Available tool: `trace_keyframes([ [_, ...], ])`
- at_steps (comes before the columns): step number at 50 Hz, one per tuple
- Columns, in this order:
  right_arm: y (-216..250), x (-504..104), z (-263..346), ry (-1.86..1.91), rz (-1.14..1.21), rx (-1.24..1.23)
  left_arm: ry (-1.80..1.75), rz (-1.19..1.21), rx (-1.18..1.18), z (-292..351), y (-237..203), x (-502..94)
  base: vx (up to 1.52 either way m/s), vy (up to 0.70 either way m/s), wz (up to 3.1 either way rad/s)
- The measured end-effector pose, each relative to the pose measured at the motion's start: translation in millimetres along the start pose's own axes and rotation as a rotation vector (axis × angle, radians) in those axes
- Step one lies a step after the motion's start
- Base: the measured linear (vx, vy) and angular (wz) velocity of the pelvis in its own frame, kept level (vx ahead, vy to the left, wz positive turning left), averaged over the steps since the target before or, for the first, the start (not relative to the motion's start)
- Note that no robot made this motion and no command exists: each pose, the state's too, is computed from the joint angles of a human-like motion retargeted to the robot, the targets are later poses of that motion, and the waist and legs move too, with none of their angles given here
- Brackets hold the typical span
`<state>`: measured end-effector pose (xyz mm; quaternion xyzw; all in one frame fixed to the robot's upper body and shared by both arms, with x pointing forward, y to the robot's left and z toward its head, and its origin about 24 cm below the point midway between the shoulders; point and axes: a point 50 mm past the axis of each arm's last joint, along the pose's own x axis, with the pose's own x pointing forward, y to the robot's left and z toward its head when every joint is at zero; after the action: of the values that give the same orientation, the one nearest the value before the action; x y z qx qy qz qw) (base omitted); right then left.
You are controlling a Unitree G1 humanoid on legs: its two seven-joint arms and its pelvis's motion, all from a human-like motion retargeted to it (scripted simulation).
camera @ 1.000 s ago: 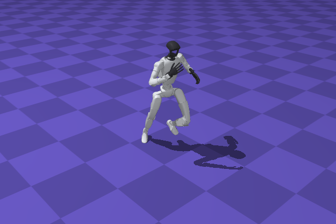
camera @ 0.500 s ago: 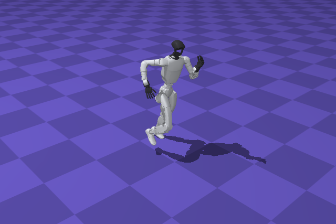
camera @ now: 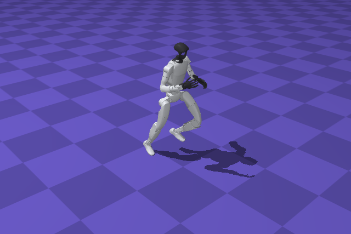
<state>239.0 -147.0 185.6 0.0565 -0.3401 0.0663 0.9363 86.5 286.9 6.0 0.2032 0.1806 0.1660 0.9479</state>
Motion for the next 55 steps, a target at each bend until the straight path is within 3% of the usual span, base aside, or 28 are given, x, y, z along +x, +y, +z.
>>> trace_keyframes([
  [3, 26.2, 7.0, 51.4, -0.215, 0.248, 0.166, 0.093, -0.126, 0.038, -12.7, 21.1, -24.3, 1.43, 0.34, -0.6],
  [6, 39.0, 1.6, 65.8, -0.243, 0.35, 0.366, 0.205, -0.048, -0.026, -28.2, 32.6, -35.0, 1.44, 0.44, -0.27],
  [9, 28.6, -14.9, 39.4, -0.062, 0.317, 0.411, 0.247, -0.054, 0.038, -43.4, 24.5, -29.0, 1.44, 0.5, 0.11],
  [13, -10.3, -71.8, -33.6, 0.374, 0.094, 0.192, 0.159, -0.107, 0.011, -31.3, -13.8, 21.4, 1.24, 0.41, 0.5],
  [15, -37.6, -130.9, -79.9, 0.683, -0.161, 0.058, 0.008, -0.067, -0.047, 9.3, -43.2, 68.8, 1.02, 0.26, 1.34],
  [18, -70.4, -267.2, -116.5, 1.29, -0.384, -0.254, -0.39, -0.078, -0.155, 137.4, -91.3, 127.7, 0.96, 0.19, 1.93],
  [20, -84.8, -338.5, -98.1, 1.595, -0.302, -0.343, -0.711, -0.135, -0.281, 246.7, -111.5, 127.6, 1.05, 0.12, 1.16],
  [23, -118.5, -373.5, -45.9, 1.714, -0.32, -0.315, -1.176, -0.143, -0.462, 370.2, -94.4, 77.7, 1.15, 0.02, 0.62],
  [28, -162.7, -391.4, 41.4, 1.831, -0.411, -0.22, -1.671, 0.011, -0.497, 424.5, -45.0, 2.8, 1.25, -0.19, 0.9],
  [32, -154.9, -424.8, 85.1, 1.985, -0.534, -0.137, -1.656, -0.378, -0.907, 421.3, -38.9, -24.3, 1.33, -0.38, 0.34],
  [35, -132.3, -445.0, 75.7, 2.022, -0.634, -0.056, -1.617, -0.546, -1.113, 403.3, -28.3, -27.8, 1.33, -0.4, -0.86],
  [40, -122.8, -411.0, 6.3, 1.849, -0.544, -0.027, -1.397, -0.245, -0.899, 320.0, -8.7, 13.2, 1.14, -0.22, -0.94],
  [43, -142.0, -359.5, -58.1, 1.649, -0.624, -0.128, -0.857, -0.067, -0.854, 215.3, -19.6, 64.4, 0.91, 0.01, -0.87],
  [45, -172.1, -295.3, -100.6, 1.488, -0.723, -0.403, -0.302, 0.062, -0.813, 104.9, -46.6, 82.8, 0.88, 0.09, -1.04],
  [47, -179.0, -208.0, -130.6, 1.235, -0.788, -0.513, 0.283, 0.033, -0.724, -11.0, -85.2, 54.8, 1.02, 0.06, -1.13],
  [48, -167.9, -156.7, -141.5, 1.086, -0.756, -0.44, 0.509, -0.008, -0.646, -56.7, -96.2, 29.2, 1.09, 0.07, -0.99],
  [50, -127.0, -64.0, -140.1, 0.802, -0.531, -0.284, 0.771, -0.076, -0.329, -122.7, -81.8, -31.1, 1.19, 0.12, -0.96],
  [52, -75.1, 3.5, -101.9, 0.499, -0.179, -0.275, 0.857, -0.058, -0.1, -152.5, -40.5, -84.7, 1.32, 0.19, -0.92],
  [55, -6.3, 47.4, -13.2, 0.02, 0.201, -0.314, 0.962, 0.048, -0.115, -160.8, 14.5, -141.1, 1.37, 0.28, -0.47],
])
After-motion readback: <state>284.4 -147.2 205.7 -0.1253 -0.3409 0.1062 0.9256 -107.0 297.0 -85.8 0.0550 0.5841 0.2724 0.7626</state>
